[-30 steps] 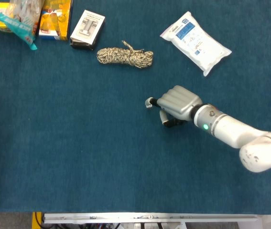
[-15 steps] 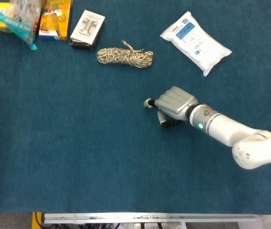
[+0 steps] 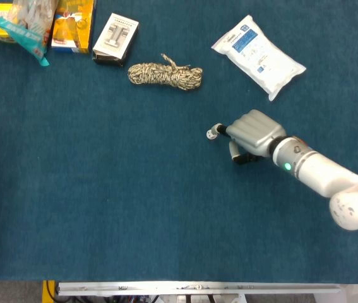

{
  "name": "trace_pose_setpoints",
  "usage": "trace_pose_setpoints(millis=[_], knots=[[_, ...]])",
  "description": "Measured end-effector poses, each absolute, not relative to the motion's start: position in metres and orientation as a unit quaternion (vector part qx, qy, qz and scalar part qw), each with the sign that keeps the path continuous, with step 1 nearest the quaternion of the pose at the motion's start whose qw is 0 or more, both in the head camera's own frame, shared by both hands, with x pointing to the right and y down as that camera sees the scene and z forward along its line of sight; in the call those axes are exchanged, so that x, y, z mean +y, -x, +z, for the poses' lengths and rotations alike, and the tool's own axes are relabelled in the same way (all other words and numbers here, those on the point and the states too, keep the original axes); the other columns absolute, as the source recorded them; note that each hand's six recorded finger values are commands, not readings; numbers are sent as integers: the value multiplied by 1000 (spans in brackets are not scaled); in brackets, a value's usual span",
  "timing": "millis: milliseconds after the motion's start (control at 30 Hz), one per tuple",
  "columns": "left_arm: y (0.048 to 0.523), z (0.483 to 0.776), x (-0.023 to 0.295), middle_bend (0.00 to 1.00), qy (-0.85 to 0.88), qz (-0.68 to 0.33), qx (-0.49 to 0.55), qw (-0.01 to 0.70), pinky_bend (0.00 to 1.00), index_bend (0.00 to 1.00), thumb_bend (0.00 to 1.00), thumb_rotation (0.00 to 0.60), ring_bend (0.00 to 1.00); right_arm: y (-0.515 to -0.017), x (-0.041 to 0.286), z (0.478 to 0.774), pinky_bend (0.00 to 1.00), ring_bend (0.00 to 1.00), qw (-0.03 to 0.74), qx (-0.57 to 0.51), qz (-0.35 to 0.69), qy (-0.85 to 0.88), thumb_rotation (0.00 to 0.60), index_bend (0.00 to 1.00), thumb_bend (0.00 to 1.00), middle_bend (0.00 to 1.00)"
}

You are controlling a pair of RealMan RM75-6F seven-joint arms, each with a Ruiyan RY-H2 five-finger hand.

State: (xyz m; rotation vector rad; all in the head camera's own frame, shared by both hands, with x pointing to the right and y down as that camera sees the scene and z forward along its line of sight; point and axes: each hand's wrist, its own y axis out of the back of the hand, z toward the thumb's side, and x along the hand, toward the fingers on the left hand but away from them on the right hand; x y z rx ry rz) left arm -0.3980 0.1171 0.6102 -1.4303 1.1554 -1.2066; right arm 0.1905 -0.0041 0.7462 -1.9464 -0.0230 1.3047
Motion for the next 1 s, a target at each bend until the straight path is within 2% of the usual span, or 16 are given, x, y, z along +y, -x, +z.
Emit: trace_pose_setpoints(millis=[233,467,567,667,733,767,900,1000], knots=[[398,611,115,122,580,-492,466,453,14,68,265,600,75,-211,-16,716,1000,1000,409,-81,489,766,301,176,704,1000],[398,612,112,122,579,-491,465,455,15,68,265,600,76,-277,-26,678,1000,978,437,-189,500,724,304,176,657,963],[400,613,112,122,579,-493,464,455,14,68,265,600,75,-312,-23,665,981,859,445,-228,518,694,349,176,653,840],[400,614,111,122,578,-493,464,455,14,68,265,600,75,-349,-17,654,831,704,451,-264,542,658,361,176,635,692],[400,614,111,122,578,-493,465,455,14,68,265,600,75,-371,-12,647,714,604,455,-282,558,634,361,175,571,599],[400,614,111,122,577,-494,465,455,14,68,265,600,76,-385,-8,643,650,549,457,-294,568,619,361,172,505,549],[400,615,112,122,574,-496,464,457,14,68,264,600,75,-422,7,631,535,421,460,-324,594,576,359,155,372,437],[400,617,113,122,573,-498,462,458,14,68,265,600,76,-445,19,623,510,381,457,-349,604,552,352,150,340,404]])
